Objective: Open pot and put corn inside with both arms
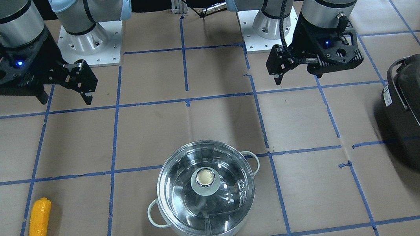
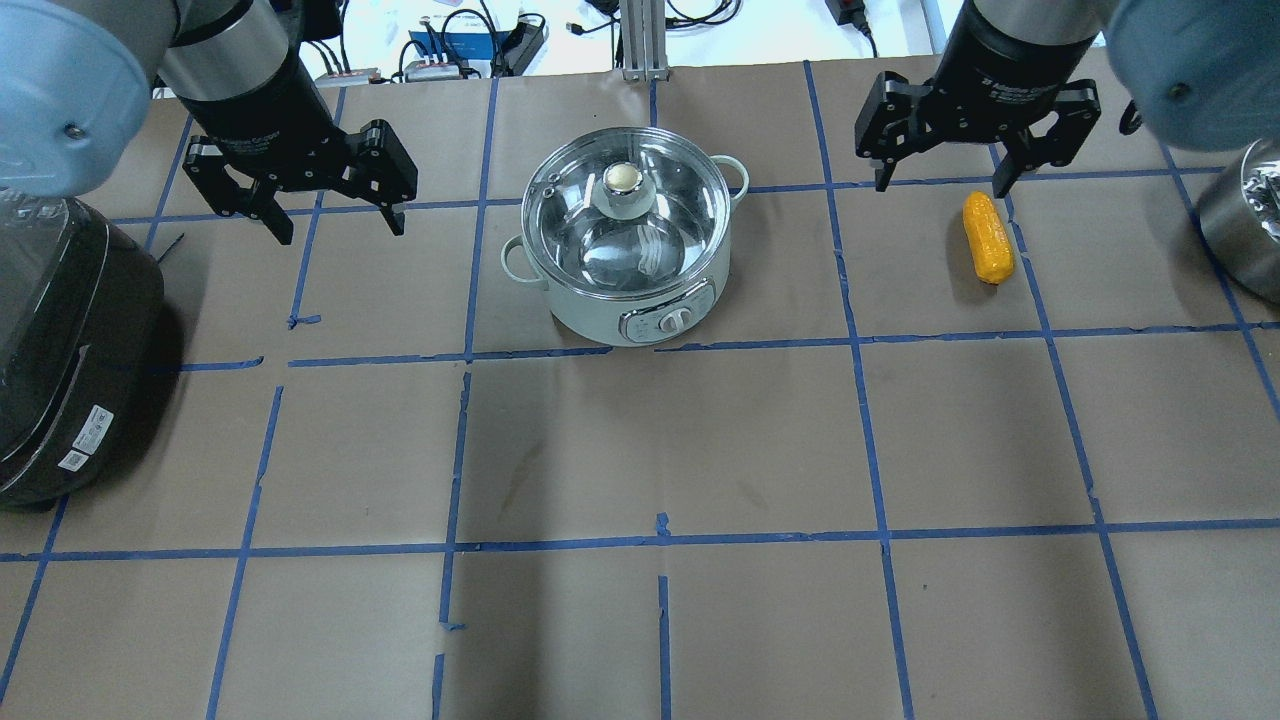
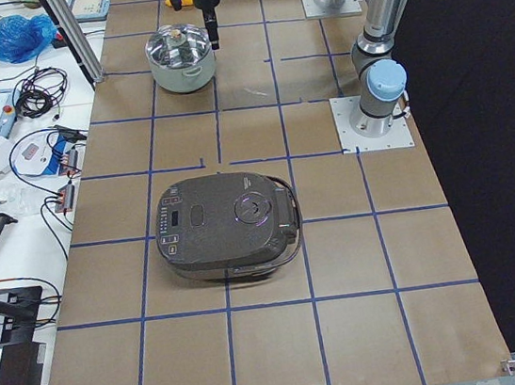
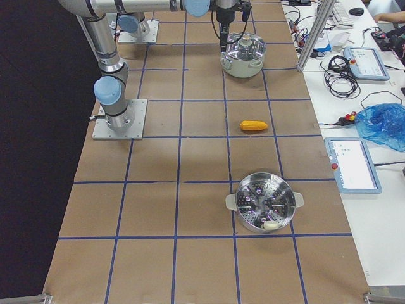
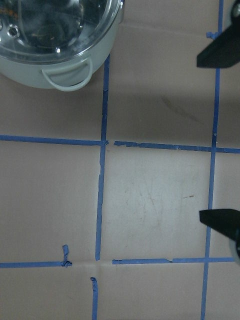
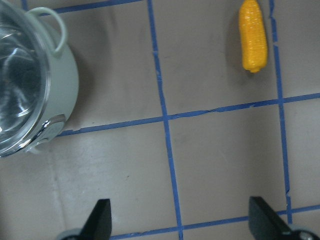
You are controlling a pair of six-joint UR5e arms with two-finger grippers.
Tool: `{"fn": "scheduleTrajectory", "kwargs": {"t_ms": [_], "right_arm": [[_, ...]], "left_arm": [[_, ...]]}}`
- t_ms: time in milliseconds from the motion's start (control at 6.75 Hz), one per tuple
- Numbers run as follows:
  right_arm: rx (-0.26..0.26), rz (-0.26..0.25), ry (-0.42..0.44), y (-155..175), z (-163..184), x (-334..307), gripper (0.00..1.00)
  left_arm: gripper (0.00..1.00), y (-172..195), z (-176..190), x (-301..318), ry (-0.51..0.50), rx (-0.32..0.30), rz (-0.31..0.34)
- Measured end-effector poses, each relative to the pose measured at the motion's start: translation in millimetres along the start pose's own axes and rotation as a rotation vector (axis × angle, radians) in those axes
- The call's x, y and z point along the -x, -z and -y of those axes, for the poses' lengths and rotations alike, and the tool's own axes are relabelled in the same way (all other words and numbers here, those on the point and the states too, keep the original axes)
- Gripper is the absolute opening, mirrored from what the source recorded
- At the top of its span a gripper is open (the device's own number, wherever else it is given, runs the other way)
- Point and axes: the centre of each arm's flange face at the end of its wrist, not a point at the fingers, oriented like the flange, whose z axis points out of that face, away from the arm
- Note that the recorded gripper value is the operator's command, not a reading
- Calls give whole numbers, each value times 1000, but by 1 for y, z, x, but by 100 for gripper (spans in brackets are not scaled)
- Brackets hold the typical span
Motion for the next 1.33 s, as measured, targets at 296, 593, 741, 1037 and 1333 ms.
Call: {"fn": "scheduleTrajectory", "kwargs": {"t_ms": [296,593,741,1037,1333], "right_arm": [[65,-7,-95,-60,70,-93,89],[53,-2,-95,-170,133,-140,89],[33,-3,-96,-223,155,-152,89],[30,15,-80,-301,174,-155,65],[51,31,-53,-325,169,-153,13]], "left_arm": [[100,3,-2,1,-81,-5,-4],[100,3,5,3,-152,-17,-3],[100,3,18,2,-148,-39,-15],[100,-9,71,-25,-98,-83,-102],[100,-48,130,-103,-100,-82,-148]]}}
